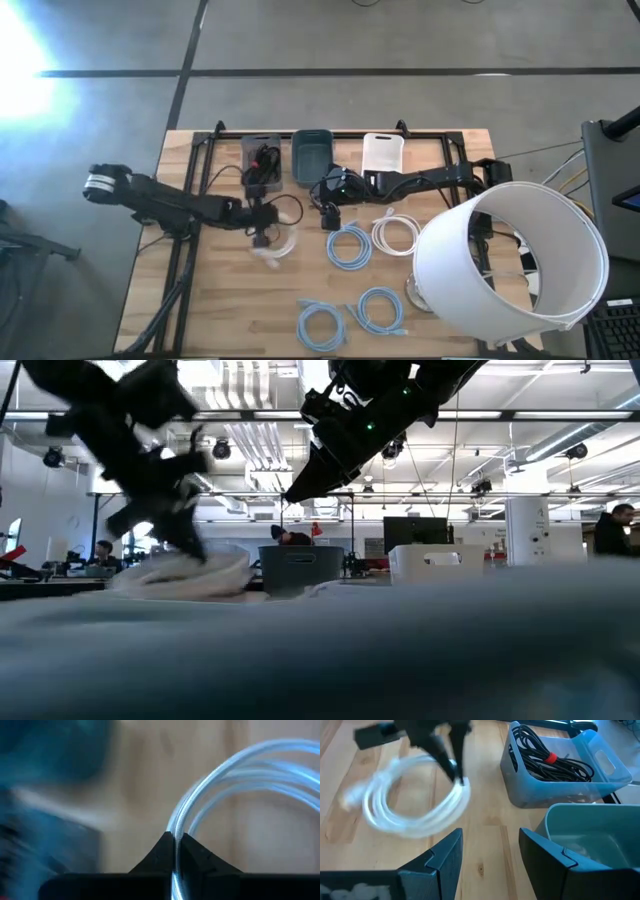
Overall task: Sort HDMI cables
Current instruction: Put the left white HDMI cable into the blue bin, then put the white HDMI cable into the blue bin
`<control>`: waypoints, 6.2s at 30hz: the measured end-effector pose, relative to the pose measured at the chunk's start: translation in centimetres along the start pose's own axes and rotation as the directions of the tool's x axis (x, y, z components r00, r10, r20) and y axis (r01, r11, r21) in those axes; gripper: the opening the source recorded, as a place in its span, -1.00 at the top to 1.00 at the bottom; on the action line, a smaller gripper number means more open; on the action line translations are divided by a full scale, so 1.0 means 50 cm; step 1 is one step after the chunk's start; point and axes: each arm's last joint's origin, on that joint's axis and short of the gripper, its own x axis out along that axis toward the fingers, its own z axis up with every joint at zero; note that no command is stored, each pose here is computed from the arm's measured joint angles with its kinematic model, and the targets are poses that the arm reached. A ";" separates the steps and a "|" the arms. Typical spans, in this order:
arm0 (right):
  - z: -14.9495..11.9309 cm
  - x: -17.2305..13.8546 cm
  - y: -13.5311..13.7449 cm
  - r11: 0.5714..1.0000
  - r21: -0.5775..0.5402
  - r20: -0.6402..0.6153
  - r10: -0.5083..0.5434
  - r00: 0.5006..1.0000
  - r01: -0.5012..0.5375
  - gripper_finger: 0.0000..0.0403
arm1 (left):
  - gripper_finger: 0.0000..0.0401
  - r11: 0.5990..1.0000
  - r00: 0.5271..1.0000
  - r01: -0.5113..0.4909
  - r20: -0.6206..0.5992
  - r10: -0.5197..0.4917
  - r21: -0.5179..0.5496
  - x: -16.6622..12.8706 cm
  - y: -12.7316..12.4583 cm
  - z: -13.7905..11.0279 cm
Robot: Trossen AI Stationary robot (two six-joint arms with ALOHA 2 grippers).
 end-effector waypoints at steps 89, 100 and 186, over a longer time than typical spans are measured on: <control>-0.242 -0.195 0.090 0.616 0.629 -0.655 0.092 0.750 0.474 0.07 | 0.36 0.948 0.970 -0.092 0.189 0.155 -0.305 0.011 0.296 0.187; -0.242 -0.183 0.120 0.726 0.638 -0.564 0.212 0.799 0.258 0.07 | 0.36 0.948 0.964 -0.093 0.210 0.162 -0.306 0.012 0.295 0.189; -0.073 -0.116 0.029 0.997 0.061 -0.092 -0.037 0.995 0.043 0.93 | 0.37 0.904 0.837 -0.023 0.503 -0.216 0.428 0.010 0.129 0.217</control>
